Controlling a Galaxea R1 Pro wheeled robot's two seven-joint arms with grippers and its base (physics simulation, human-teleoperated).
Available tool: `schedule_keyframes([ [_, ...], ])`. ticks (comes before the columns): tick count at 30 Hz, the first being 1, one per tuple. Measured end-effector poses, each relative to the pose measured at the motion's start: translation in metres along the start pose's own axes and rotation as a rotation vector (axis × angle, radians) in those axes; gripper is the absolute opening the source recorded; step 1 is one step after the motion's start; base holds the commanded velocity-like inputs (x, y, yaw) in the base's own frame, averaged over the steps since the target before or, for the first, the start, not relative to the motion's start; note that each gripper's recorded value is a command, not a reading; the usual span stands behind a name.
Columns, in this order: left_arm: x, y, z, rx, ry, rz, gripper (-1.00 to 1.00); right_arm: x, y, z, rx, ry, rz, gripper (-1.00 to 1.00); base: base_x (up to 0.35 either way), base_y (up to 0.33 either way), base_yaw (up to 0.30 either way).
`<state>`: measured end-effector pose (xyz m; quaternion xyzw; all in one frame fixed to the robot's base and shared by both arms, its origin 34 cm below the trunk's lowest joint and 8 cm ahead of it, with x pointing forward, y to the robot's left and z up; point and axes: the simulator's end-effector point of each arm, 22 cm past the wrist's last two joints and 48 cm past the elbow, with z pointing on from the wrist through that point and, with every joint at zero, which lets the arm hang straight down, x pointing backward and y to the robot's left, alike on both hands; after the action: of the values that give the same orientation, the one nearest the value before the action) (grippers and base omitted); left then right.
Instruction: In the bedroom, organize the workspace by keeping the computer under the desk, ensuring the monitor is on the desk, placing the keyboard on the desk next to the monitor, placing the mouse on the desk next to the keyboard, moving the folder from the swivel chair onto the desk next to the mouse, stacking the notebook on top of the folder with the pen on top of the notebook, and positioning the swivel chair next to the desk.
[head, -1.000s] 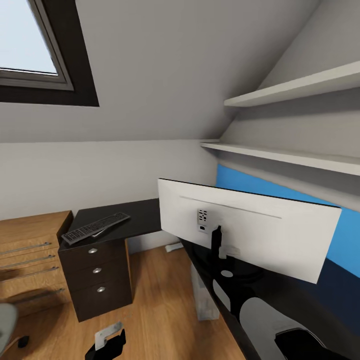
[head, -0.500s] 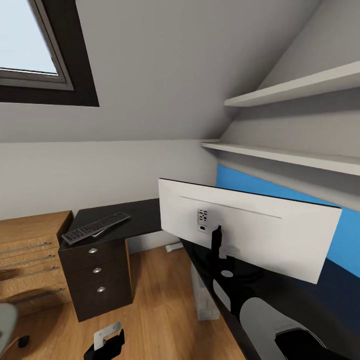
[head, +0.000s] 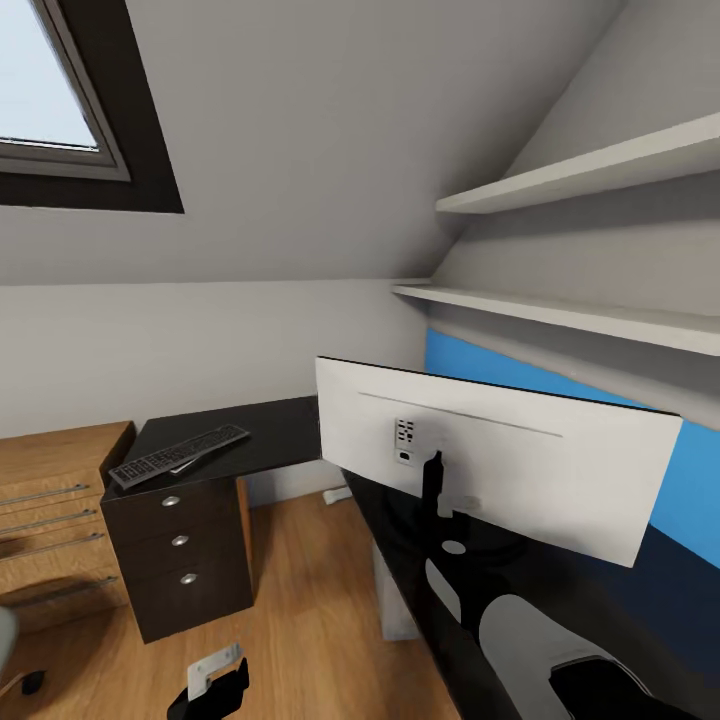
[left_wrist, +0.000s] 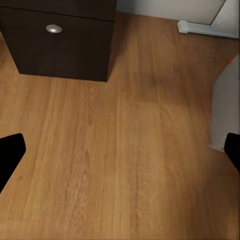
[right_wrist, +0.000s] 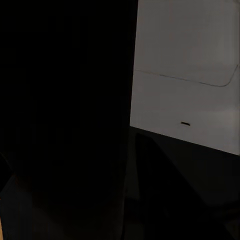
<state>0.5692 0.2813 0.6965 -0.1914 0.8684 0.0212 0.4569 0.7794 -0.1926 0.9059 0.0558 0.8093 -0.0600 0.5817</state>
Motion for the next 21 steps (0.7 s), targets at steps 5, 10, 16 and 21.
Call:
schedule_keyframes([
  [5,0.0001,-0.0001,0.0,0.0,0.0,0.0,1.0,0.0,-0.0001,0.0,0.0,0.0,0.0,-1.0,-0.004,-0.274,0.0],
  [10,0.0002,0.0004,0.0003,-0.001,0.001,0.0,1.0,0.0002,-0.0001,0.0003,0.0,0.0,-0.001,-1.0,-0.156,-0.181,0.0],
  [16,0.0005,0.0004,0.0005,-0.001,0.002,0.0,1.0,0.0004,-0.0002,0.0005,0.001,0.0,-0.001,-1.0,-0.291,-0.134,0.0],
  [21,-0.0001,0.0004,0.0004,-0.001,0.0,0.0,1.0,0.0002,0.0001,0.0003,0.0,0.0,0.0,-1.0,-0.223,-0.233,0.0],
])
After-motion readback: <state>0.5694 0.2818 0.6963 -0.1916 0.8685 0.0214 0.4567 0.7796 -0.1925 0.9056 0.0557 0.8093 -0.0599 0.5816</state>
